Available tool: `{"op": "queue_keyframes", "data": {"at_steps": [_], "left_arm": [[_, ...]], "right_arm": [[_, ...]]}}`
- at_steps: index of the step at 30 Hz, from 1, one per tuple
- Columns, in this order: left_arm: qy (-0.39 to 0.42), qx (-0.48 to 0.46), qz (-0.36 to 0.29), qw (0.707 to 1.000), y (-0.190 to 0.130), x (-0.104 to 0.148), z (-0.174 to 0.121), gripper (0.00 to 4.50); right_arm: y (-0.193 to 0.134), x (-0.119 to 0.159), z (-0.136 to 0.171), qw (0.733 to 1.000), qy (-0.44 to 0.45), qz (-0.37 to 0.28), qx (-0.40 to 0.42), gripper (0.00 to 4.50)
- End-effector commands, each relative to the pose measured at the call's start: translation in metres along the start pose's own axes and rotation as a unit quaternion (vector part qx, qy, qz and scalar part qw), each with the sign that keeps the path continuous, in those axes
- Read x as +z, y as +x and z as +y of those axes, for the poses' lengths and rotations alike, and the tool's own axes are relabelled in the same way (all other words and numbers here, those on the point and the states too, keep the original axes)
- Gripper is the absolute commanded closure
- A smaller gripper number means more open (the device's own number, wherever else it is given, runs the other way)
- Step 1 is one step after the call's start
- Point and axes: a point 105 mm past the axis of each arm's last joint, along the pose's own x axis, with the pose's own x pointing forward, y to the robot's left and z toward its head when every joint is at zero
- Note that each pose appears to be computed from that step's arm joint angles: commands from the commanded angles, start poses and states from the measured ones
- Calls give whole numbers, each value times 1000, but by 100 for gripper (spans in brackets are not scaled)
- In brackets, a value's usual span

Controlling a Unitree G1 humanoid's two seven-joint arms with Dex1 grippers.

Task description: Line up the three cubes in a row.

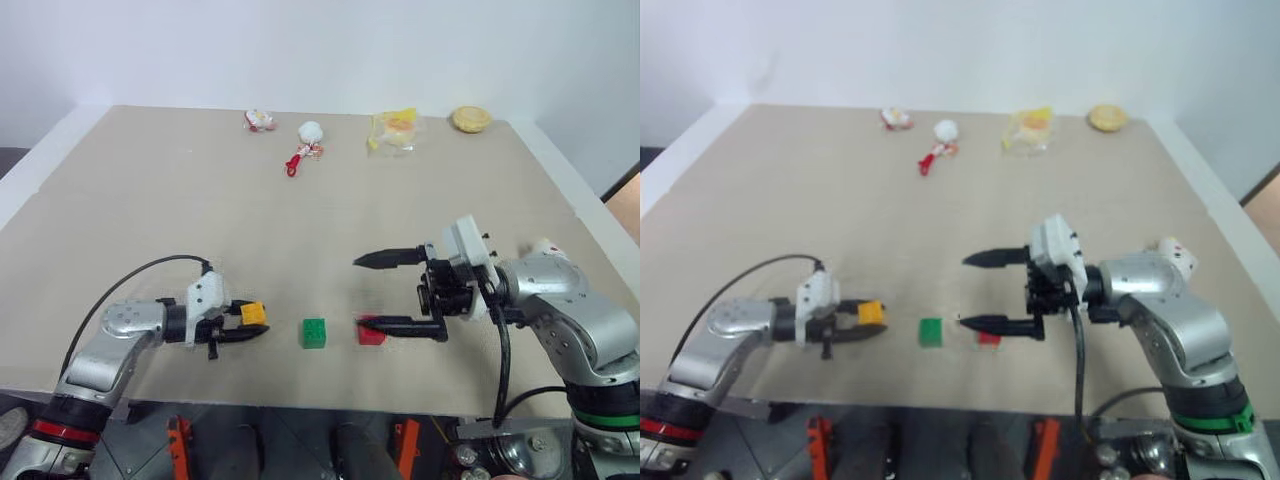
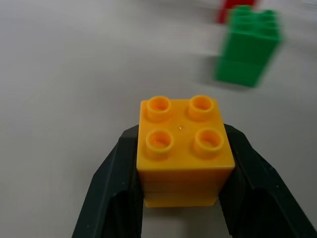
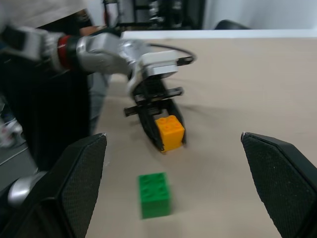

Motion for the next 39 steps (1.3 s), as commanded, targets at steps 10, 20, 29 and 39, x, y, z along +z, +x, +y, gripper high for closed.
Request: {"op": "queue_keyframes", "data": {"at_steps": [10,20,29,39], "left_arm": [[30,-84,14,996,11,-5,-13,314],[30,-104,14,994,4,-9,-19,314],[24,-92,20,995,2,-13,-14,264],[46,-103,-8,994,1,4,-16,1]], "right_arm": [[-8,6,14,999,-29,20,-8,0],[-6,4,12,999,-27,18,-9,0],[-6,3,10,999,-25,19,-7,0],[-7,0,9,1000,-21,22,-7,0]]}}
